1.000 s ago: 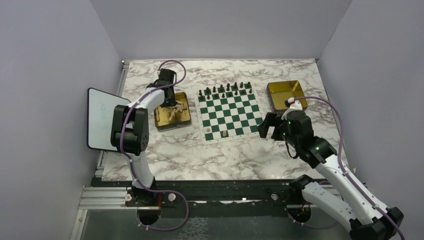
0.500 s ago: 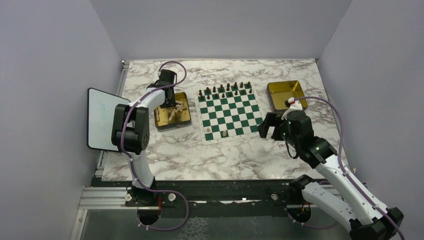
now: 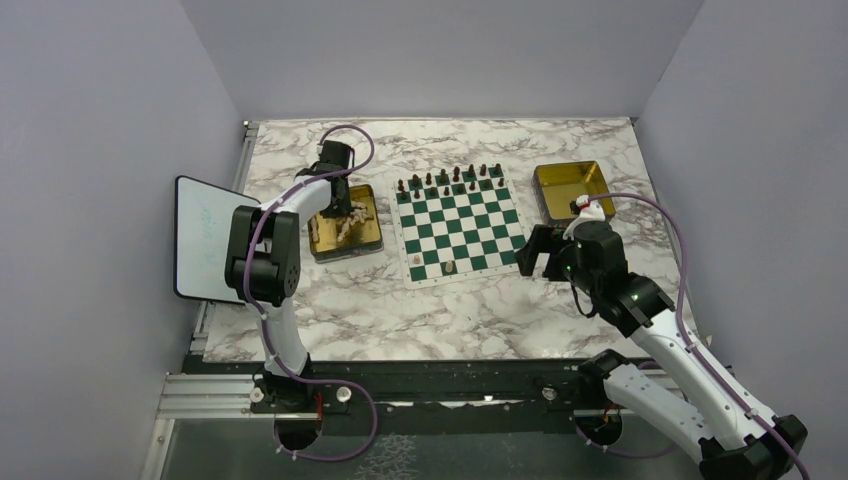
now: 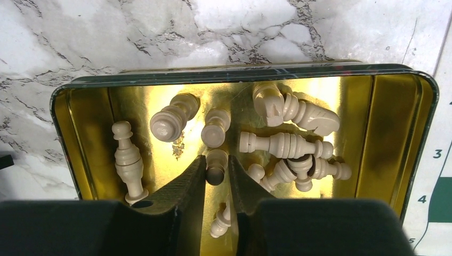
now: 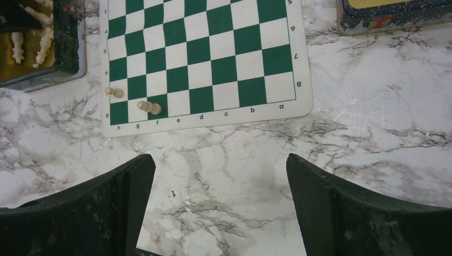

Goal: Set up the chess pieces on the board
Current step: Pick up the chess piece from the storage box.

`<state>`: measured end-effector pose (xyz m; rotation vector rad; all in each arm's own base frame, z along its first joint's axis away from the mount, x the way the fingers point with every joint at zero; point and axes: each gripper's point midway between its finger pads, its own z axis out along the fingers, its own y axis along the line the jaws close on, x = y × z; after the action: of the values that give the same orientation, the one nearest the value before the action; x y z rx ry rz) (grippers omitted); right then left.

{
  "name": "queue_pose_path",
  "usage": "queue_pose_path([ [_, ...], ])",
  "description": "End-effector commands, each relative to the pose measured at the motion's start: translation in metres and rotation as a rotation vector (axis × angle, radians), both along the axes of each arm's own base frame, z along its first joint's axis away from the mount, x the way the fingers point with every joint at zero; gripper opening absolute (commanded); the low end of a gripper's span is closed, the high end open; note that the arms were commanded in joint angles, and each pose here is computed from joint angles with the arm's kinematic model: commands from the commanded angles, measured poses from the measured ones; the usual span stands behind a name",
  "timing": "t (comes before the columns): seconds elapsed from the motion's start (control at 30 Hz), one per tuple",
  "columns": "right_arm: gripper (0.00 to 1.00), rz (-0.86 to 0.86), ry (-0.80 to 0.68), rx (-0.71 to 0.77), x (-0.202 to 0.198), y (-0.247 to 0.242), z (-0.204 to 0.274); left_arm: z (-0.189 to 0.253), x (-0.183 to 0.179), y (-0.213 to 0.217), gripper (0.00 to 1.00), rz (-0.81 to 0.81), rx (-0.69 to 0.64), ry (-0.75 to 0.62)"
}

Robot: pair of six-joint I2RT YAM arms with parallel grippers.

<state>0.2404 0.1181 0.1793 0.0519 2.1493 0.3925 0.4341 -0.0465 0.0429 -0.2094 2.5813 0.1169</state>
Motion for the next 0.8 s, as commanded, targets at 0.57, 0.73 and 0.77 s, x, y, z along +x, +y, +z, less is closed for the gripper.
queue_pose_path([
  [0.57, 0.99, 0.010, -0.004, 0.025, -0.001, 0.003, 0.003, 0.043, 0.011, -0.008, 0.12, -0.028, -0.048, -0.076],
  [0.73, 0.99, 0.012, 0.005, 0.036, -0.003, 0.004, 0.002, 0.069, 0.009, -0.013, 0.12, -0.047, -0.071, -0.116],
  [0.77, 0.99, 0.011, 0.004, 0.037, -0.003, 0.004, 0.003, 0.073, 0.008, -0.015, 0.12, -0.053, -0.077, -0.122],
])
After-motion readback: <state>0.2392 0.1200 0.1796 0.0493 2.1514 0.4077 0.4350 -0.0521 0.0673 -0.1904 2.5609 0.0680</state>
